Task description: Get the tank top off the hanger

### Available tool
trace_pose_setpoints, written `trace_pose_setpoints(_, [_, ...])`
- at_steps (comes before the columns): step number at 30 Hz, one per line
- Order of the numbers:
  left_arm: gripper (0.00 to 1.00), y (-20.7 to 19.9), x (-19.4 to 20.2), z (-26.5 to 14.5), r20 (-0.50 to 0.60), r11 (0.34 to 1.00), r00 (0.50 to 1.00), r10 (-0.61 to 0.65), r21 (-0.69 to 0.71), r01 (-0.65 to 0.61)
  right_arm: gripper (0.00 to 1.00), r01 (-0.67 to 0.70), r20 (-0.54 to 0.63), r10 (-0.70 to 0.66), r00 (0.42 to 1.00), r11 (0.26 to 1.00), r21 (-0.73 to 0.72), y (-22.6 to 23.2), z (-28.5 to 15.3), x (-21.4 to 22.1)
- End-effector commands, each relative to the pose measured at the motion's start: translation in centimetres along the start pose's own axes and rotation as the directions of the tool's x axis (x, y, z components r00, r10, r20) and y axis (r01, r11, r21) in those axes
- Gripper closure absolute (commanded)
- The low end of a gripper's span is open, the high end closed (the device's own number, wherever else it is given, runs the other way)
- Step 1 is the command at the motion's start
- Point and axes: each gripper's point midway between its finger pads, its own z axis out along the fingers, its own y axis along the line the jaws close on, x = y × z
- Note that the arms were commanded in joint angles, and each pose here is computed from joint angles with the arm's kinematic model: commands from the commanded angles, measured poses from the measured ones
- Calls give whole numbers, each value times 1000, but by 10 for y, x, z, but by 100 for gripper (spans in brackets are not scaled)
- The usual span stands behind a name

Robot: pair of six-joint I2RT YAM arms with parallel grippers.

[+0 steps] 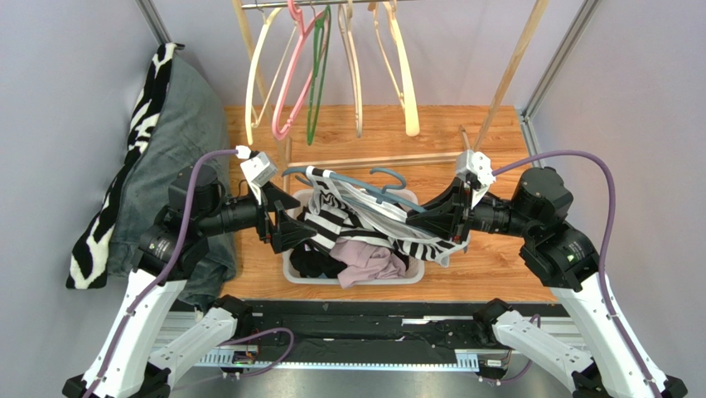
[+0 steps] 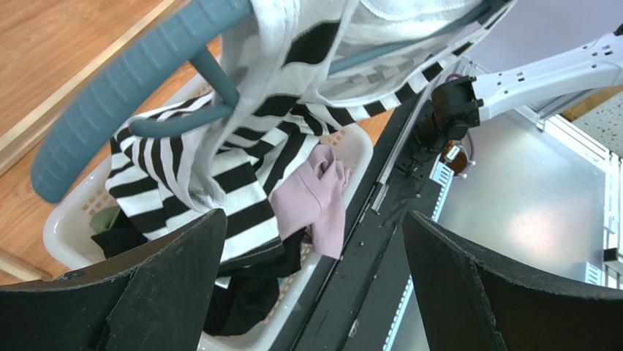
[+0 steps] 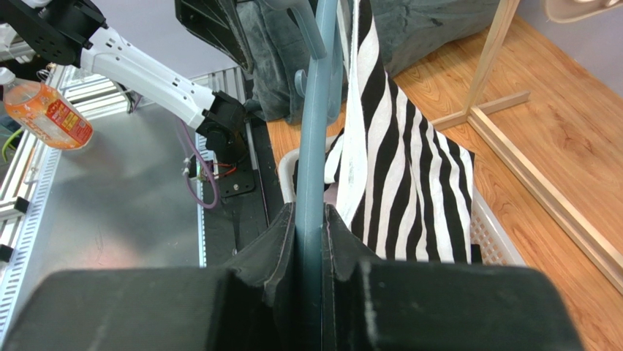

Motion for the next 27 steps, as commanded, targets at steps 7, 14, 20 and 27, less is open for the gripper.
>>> trace_pose_setpoints(7, [2,17,-27,26,59,999,997,41,13,-42,100,-8,93,9,996,1000,-14,8,1,-5])
trace_pose_setpoints(14, [17,19,-40,38,65,998,997,34,55,-37,100,-31,91,34,995,999,-38,12,3,-1])
trace_pose_setpoints(20, [41,20,-48,45,73,995,996,49,79,-54,100,-43,97,51,994,996,-78,19,3,-12])
trace_pose_setpoints(27, [88,4,-87,32,150,984,980,132,102,-148,100,-53,87,64,994,991,-122,26,5,-25])
